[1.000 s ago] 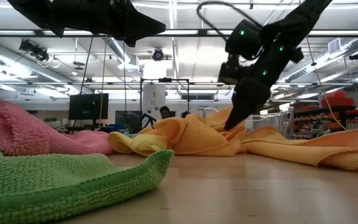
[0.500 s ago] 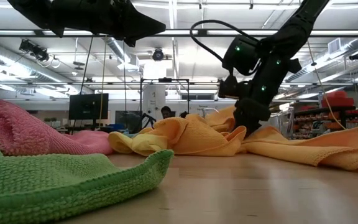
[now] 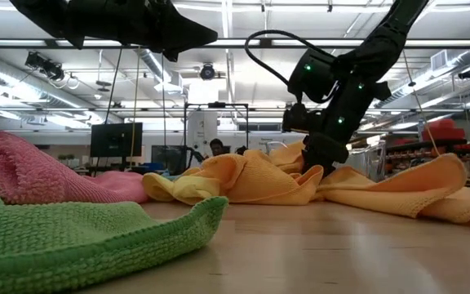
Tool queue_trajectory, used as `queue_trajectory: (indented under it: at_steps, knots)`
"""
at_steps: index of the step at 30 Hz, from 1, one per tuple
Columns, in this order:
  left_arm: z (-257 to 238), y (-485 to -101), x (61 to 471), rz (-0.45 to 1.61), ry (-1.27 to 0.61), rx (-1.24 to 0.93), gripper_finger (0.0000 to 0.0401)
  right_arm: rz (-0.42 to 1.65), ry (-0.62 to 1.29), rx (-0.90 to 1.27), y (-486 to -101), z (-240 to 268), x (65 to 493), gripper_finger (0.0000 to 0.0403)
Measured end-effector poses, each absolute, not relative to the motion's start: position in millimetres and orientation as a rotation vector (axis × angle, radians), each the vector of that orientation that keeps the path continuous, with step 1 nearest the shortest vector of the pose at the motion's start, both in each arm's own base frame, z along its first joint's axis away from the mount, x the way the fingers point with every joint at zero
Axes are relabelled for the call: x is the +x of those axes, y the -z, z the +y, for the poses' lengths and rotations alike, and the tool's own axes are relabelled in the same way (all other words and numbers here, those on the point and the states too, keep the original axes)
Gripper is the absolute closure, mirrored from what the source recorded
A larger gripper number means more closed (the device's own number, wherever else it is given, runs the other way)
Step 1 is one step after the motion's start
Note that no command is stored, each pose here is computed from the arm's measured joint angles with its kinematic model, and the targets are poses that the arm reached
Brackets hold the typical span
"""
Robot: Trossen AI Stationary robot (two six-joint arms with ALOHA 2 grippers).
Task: Fold microfiber towels
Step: Fold the right orange microfiber cloth
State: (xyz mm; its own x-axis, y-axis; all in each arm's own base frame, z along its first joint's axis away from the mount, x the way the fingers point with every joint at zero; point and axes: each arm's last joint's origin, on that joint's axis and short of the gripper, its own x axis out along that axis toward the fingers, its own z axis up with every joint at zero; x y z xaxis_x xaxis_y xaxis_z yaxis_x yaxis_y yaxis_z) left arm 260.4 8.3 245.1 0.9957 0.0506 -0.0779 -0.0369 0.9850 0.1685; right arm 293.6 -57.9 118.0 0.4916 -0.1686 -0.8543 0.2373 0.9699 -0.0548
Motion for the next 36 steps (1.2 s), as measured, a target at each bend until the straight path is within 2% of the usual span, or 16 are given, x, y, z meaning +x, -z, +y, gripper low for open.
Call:
queue_trajectory:
  at_steps: [3, 11, 18, 22, 29, 36]
  knots:
    - [8.3, -245.1, 260.3, 0.082, -0.044, 0.168, 0.0388, 1.025, 0.255, 0.052, -129.3, -57.0, 286.5, 0.0396]
    - [8.3, -245.0, 260.4, 0.083, -0.044, 0.168, 0.0374, 0.851, 0.266, 0.035, -183.7, -51.0, 273.8, 0.0398]
    - [7.9, -242.6, 261.7, 0.093, -0.043, 0.138, 0.0383, 0.704, 0.226, 0.020, -225.7, -33.7, 256.6, 0.0399]
    - [8.0, -236.8, 265.9, 0.112, -0.044, 0.070, 0.0381, 0.578, 0.298, -0.032, -251.5, -20.3, 244.9, 0.0400]
    - [3.5, -235.8, 282.3, 0.127, -0.029, 0.043, 0.0328, 0.359, 0.472, -0.172, -296.3, -3.1, 236.1, 0.0400]
    - [-5.9, -241.3, 306.3, 0.129, -0.011, 0.031, 0.0257, 0.405, 0.624, -0.332, -334.2, 9.0, 259.4, 0.0400]
